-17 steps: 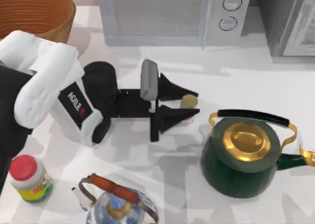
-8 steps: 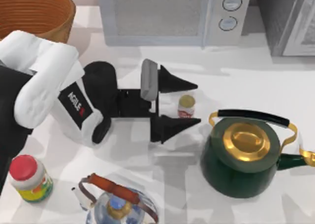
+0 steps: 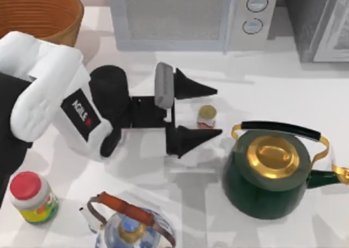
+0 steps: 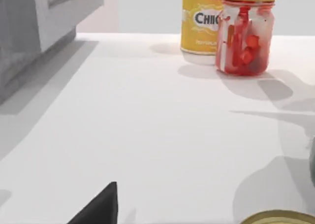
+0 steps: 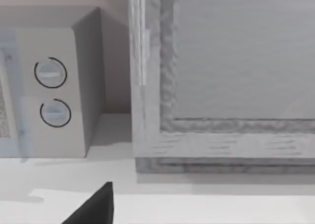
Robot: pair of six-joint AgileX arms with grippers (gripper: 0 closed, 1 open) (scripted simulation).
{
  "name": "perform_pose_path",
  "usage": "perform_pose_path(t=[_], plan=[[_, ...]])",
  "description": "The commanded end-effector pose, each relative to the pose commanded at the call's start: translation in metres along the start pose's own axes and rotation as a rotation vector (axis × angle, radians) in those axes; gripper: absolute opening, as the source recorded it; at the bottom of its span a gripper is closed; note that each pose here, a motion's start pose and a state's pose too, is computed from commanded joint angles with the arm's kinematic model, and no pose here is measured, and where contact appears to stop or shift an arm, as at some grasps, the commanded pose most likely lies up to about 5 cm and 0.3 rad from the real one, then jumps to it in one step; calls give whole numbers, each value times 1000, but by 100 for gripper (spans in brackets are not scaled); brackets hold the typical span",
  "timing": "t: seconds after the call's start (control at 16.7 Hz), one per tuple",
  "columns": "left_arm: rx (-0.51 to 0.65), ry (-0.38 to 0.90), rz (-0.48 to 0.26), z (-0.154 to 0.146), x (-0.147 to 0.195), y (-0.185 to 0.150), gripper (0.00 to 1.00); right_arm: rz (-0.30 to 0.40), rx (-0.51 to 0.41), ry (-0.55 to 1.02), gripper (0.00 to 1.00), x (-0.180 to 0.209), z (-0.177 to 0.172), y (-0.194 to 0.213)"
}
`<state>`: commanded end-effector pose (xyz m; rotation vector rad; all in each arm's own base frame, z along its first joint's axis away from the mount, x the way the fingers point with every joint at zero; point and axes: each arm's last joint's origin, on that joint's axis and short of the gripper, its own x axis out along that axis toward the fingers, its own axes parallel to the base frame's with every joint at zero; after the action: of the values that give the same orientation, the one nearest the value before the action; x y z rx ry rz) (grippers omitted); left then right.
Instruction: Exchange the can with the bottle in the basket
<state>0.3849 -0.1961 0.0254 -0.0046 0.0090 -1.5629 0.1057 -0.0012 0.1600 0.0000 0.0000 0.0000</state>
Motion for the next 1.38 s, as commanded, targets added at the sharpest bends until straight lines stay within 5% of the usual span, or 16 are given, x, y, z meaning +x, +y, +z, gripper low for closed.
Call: perform_pose_path(t=[0.24, 0.48, 0.84, 1.08, 1.38], plan=[[-24, 7, 129, 47, -19, -2, 100, 0, 0, 0, 100, 0, 0, 0], [-11, -2, 337, 129, -53, -25, 100, 0, 0, 0, 100, 0, 0, 0], [62, -51, 748, 233, -125, -132, 100, 0, 0, 0, 100, 0, 0, 0], [89, -78, 1041, 232, -163, -215, 100, 0, 0, 0, 100, 0, 0, 0], [63, -64, 1362, 178, -187, -269, 100, 0, 0, 0, 100, 0, 0, 0]])
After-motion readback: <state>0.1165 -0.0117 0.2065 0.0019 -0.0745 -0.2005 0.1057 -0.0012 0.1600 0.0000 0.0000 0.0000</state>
